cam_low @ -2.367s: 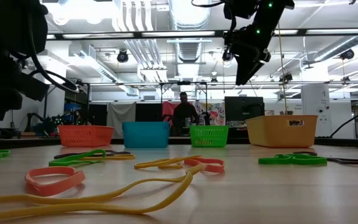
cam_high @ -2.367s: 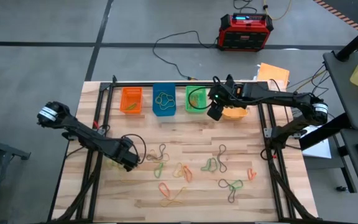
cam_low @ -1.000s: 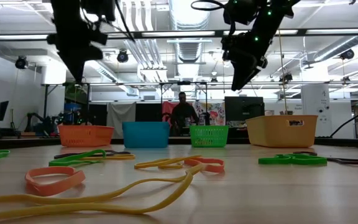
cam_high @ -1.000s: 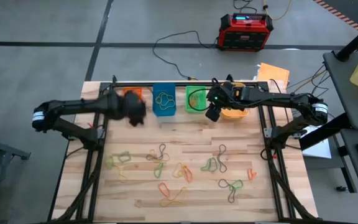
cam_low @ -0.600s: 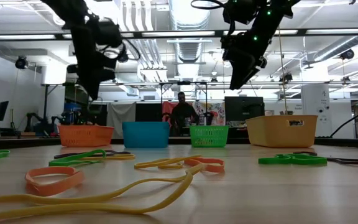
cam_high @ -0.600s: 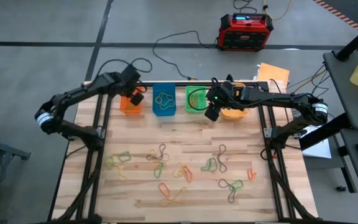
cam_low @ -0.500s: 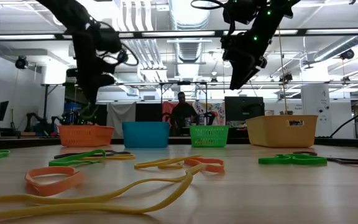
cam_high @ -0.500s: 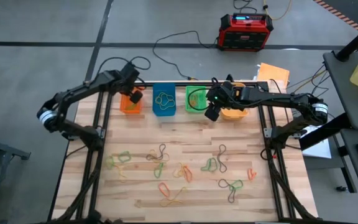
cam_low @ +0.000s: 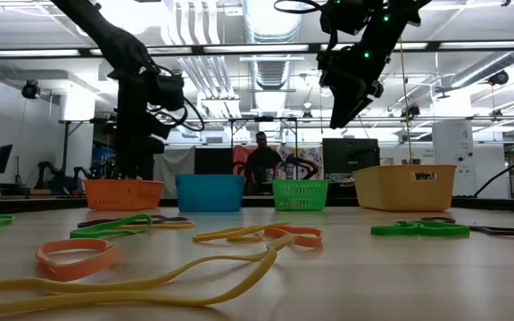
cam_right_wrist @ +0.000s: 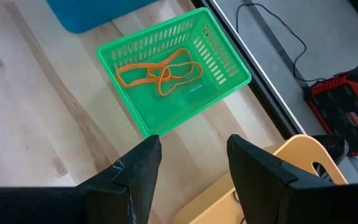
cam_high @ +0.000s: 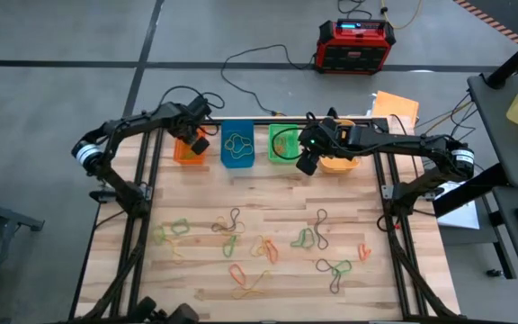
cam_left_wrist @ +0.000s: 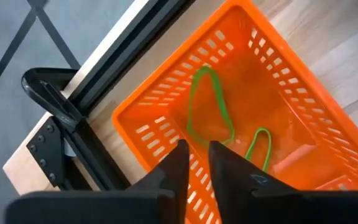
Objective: Sort rubber bands into baskets
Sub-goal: Put the green rubber band into the orange bin
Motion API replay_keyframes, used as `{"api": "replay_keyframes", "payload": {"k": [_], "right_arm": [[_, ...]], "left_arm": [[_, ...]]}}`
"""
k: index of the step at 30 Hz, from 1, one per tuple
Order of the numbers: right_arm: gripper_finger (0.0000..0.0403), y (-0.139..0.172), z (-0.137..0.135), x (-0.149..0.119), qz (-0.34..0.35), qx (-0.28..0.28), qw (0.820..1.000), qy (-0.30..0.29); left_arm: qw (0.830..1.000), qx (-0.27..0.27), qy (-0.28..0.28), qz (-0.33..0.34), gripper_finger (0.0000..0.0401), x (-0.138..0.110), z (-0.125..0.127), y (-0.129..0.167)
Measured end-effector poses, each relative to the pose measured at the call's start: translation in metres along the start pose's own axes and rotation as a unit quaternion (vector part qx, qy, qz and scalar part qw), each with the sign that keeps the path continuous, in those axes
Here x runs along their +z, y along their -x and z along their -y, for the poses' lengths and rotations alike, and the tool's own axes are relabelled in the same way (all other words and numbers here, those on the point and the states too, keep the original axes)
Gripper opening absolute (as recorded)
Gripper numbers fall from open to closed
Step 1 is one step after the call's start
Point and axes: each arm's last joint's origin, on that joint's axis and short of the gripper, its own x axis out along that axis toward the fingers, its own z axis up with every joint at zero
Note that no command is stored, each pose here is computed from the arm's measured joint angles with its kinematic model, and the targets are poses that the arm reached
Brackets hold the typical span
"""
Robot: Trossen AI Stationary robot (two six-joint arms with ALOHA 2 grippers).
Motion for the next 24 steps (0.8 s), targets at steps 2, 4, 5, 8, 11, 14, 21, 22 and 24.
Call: {"api": "replay_keyframes", "payload": {"k": [2,4,5,8,11,14,21,22,24], "right_arm": [[0.018,0.0,0.0,0.0,0.0,0.0,1.0,0.0],[0.018,0.0,0.0,0.0,0.0,0.0,1.0,0.0],[0.018,0.0,0.0,0.0,0.0,0.0,1.0,0.0],[0.018,0.0,0.0,0.0,0.0,0.0,1.0,0.0],[0.018,0.0,0.0,0.0,0.0,0.0,1.0,0.0],[0.018,0.0,0.0,-0.001,-0.003,0.0,1.0,-0.01],[0.018,-0.003,-0.004,-0.006,-0.015,0.032,0.999,-0.007],[0.018,-0.004,-0.006,-0.008,-0.018,0.038,0.999,-0.005],[0.018,-0.005,-0.01,-0.011,-0.022,0.043,0.999,0.002]], "left_arm": [[1.0,0.001,-0.001,-0.002,0.0071,0.001,0.001,-0.002],[1.0,0.001,-0.001,-0.002,0.009,0.001,0.001,-0.003],[1.0,0.001,0.0,0.0,0.0099,0.001,0.001,-0.001],[1.0,0.002,0.004,0.012,0.012,-0.001,-0.002,0.006],[0.999,0.001,0.017,0.029,0.0132,-0.006,-0.005,0.021],[0.998,-0.008,0.028,0.059,0.0134,-0.015,-0.002,0.045],[0.974,-0.084,-0.02,0.207,0.0135,-0.041,0.042,0.103],[0.969,-0.096,-0.033,0.227,0.0135,-0.046,0.05,0.109],[0.958,-0.117,-0.06,0.255,0.0135,-0.057,0.064,0.119]]}}
